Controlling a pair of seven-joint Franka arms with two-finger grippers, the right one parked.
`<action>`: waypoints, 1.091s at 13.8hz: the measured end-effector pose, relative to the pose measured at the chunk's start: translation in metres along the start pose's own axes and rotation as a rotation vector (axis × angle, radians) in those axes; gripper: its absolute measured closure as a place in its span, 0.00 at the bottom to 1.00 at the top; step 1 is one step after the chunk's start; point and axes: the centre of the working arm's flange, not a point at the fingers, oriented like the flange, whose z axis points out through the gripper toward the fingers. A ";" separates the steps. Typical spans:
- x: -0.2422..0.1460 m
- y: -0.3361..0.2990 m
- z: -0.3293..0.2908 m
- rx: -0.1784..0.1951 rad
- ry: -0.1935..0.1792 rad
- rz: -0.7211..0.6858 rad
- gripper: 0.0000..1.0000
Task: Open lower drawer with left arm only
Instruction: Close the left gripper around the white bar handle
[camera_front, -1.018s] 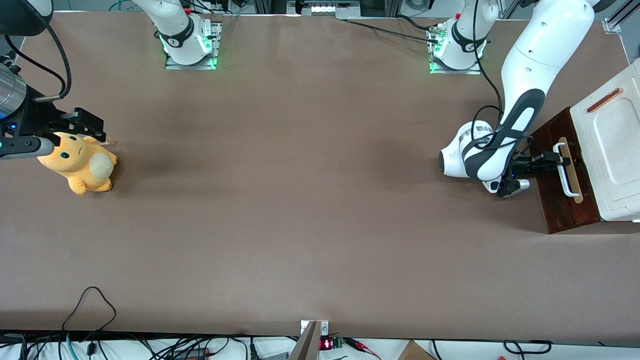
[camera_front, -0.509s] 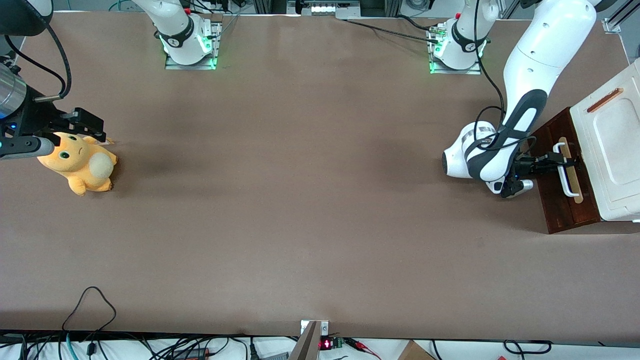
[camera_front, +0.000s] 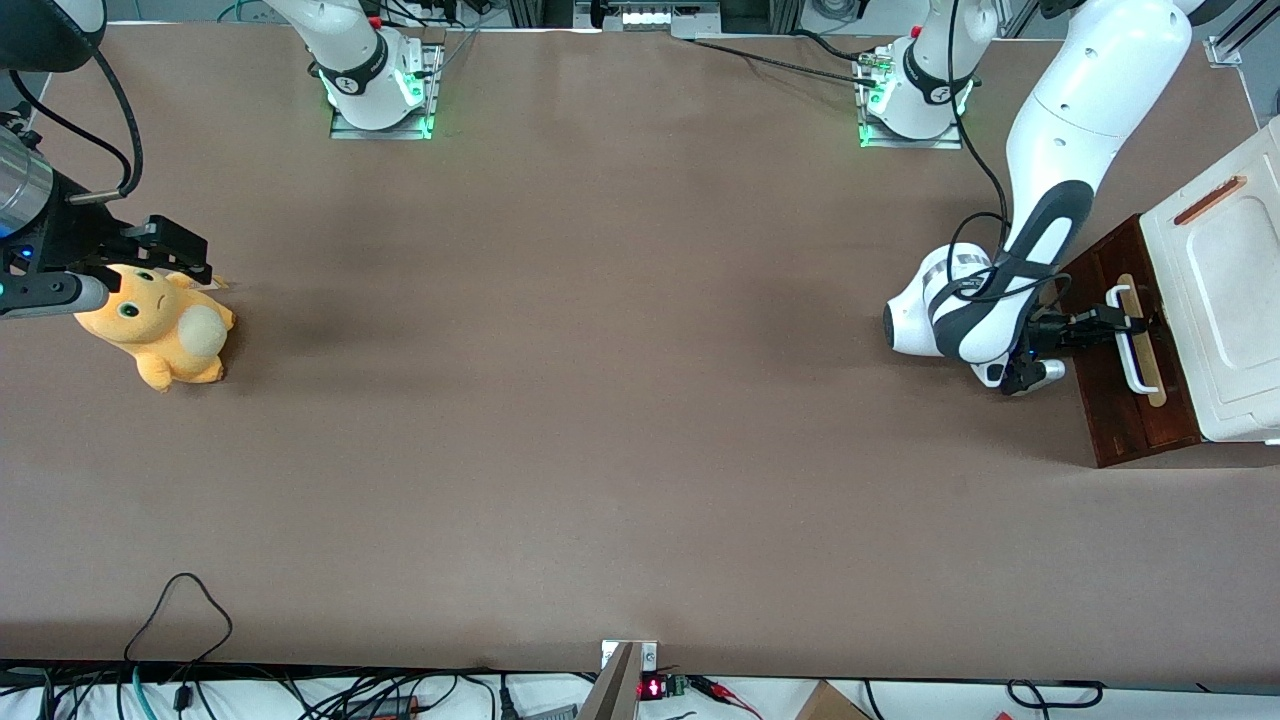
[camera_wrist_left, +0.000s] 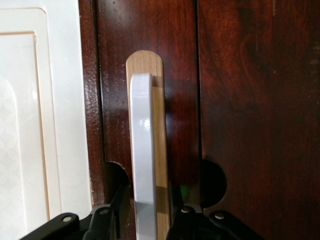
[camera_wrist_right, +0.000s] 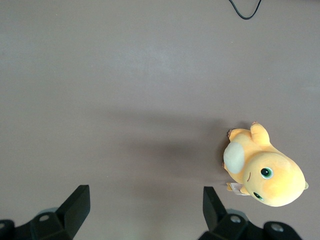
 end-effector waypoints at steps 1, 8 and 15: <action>0.000 0.001 0.000 0.000 0.000 0.002 0.60; -0.001 0.002 0.000 0.000 0.000 0.003 0.73; 0.000 0.000 -0.001 0.007 -0.001 -0.005 0.82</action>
